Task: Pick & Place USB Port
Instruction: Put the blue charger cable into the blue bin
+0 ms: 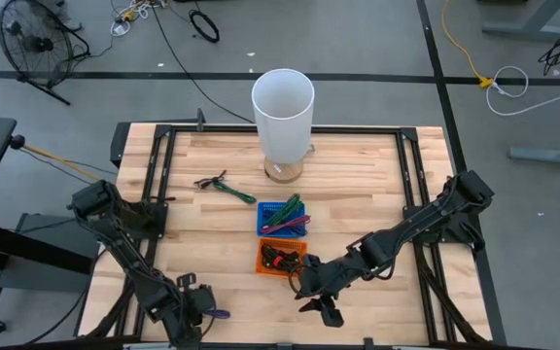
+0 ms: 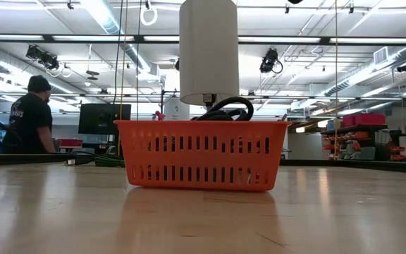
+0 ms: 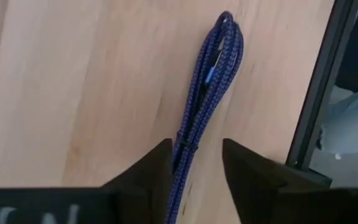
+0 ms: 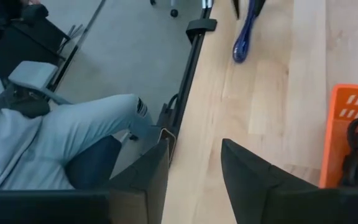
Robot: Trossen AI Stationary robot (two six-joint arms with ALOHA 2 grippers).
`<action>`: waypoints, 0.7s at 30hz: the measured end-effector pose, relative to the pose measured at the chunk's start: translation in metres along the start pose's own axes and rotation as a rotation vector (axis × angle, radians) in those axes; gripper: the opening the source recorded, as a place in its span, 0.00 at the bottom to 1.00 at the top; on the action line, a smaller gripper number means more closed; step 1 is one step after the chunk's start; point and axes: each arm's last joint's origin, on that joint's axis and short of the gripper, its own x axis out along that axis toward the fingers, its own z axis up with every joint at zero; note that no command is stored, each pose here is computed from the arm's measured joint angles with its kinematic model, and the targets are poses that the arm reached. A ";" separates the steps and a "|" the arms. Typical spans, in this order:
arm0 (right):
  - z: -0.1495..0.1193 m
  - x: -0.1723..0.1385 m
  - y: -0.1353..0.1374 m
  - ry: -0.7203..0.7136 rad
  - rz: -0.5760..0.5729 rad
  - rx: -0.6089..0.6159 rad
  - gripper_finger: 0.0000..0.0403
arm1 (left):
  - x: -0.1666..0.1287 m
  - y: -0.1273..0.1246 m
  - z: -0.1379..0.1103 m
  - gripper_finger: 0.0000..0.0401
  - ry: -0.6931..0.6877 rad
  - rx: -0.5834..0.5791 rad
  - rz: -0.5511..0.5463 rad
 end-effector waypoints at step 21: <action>0.000 0.000 0.000 -0.003 -0.010 -0.008 0.36 | 0.026 0.019 -0.012 0.07 0.082 0.027 0.056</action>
